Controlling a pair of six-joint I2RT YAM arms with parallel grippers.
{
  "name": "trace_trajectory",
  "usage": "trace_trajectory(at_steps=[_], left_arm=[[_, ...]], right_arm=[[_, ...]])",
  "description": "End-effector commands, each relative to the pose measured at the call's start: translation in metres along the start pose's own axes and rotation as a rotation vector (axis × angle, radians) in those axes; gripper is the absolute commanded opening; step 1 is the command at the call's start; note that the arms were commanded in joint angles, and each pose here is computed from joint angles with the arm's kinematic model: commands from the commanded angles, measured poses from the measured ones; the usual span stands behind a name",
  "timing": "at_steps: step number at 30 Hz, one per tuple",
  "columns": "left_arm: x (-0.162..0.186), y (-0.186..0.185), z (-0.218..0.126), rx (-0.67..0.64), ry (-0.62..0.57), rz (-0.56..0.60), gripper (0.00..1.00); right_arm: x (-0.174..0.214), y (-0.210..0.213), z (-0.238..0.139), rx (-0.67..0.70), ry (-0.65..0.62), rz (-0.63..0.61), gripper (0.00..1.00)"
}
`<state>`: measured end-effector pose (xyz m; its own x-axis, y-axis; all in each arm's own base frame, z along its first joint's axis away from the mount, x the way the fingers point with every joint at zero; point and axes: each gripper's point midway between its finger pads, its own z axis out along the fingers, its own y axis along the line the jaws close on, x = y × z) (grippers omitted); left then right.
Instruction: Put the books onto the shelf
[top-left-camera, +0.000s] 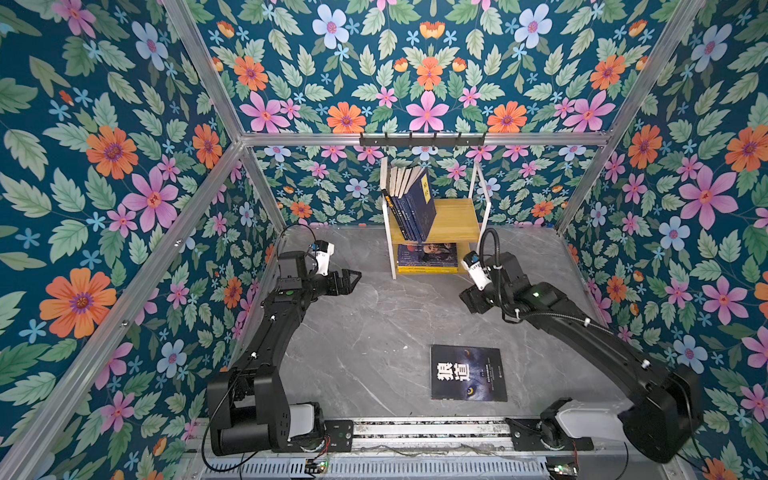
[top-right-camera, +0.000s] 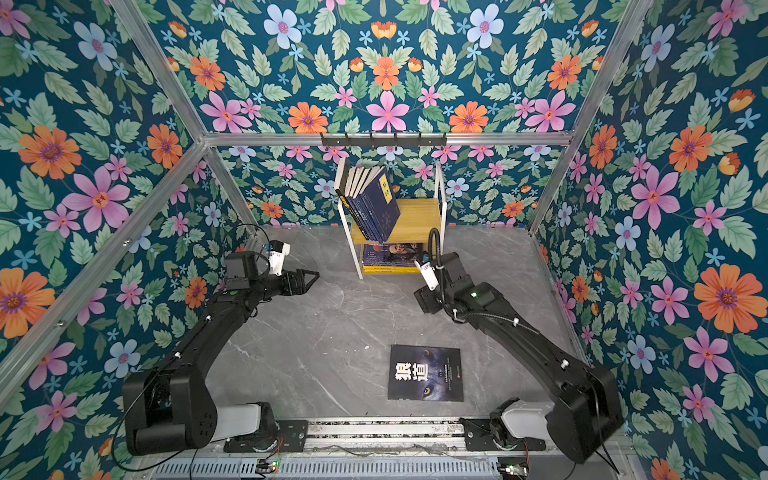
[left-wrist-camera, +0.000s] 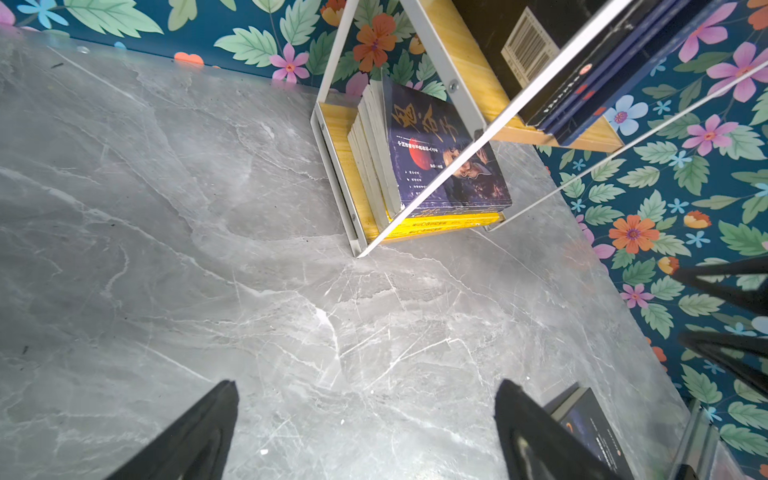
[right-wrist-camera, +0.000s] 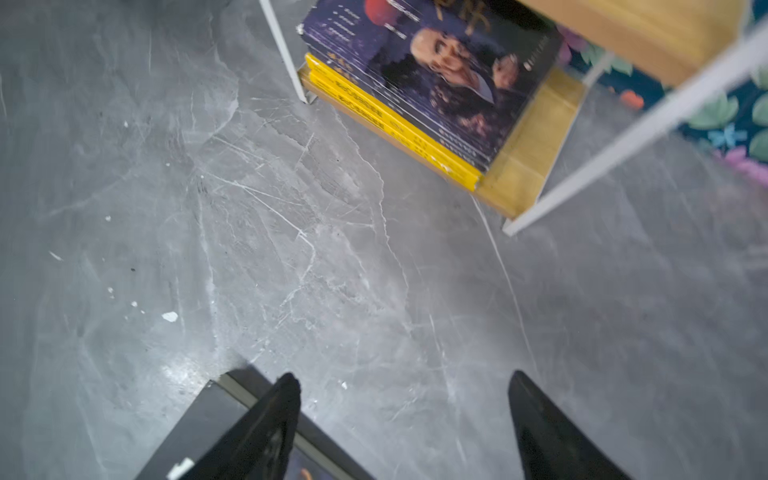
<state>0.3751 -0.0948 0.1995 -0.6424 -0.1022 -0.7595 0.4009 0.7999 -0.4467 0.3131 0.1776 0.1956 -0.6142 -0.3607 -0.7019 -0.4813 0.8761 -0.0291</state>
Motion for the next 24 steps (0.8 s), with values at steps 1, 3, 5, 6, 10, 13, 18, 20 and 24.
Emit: trace_trajectory(at_steps=[1,3,5,6,10,13,18,20,24], left_arm=[[-0.004,-0.001,0.001,0.007,-0.015,0.006,0.99],[-0.004,0.0,0.001,0.002,-0.016,0.009,0.99],[-0.005,0.0,0.001,0.003,-0.018,0.01,0.99],[-0.005,0.0,0.0,0.001,-0.017,0.009,0.99],[-0.007,0.0,0.0,-0.001,-0.015,0.007,1.0],[-0.007,-0.001,0.0,0.001,-0.018,0.004,1.0],[-0.007,-0.001,-0.001,-0.002,-0.018,0.004,1.0],[-0.006,-0.001,0.0,-0.004,-0.011,0.001,1.0],[-0.002,-0.003,0.003,0.008,0.001,-0.006,0.99]], right_arm=[[0.021,0.004,-0.008,-0.022,-0.008,0.309,0.86],[0.045,0.001,-0.011,-0.004,0.019,0.383,0.88],[0.067,-0.002,-0.014,0.021,0.049,0.455,0.9],[0.077,-0.002,-0.016,0.028,0.068,0.486,0.9],[0.113,0.003,-0.018,0.027,0.163,0.562,0.91],[0.137,0.002,-0.019,0.055,0.235,0.62,0.91],[0.172,-0.002,-0.019,0.116,0.328,0.727,0.91],[0.185,-0.004,-0.017,0.14,0.356,0.789,0.9],[0.205,0.003,-0.012,0.133,0.408,0.878,0.88]])
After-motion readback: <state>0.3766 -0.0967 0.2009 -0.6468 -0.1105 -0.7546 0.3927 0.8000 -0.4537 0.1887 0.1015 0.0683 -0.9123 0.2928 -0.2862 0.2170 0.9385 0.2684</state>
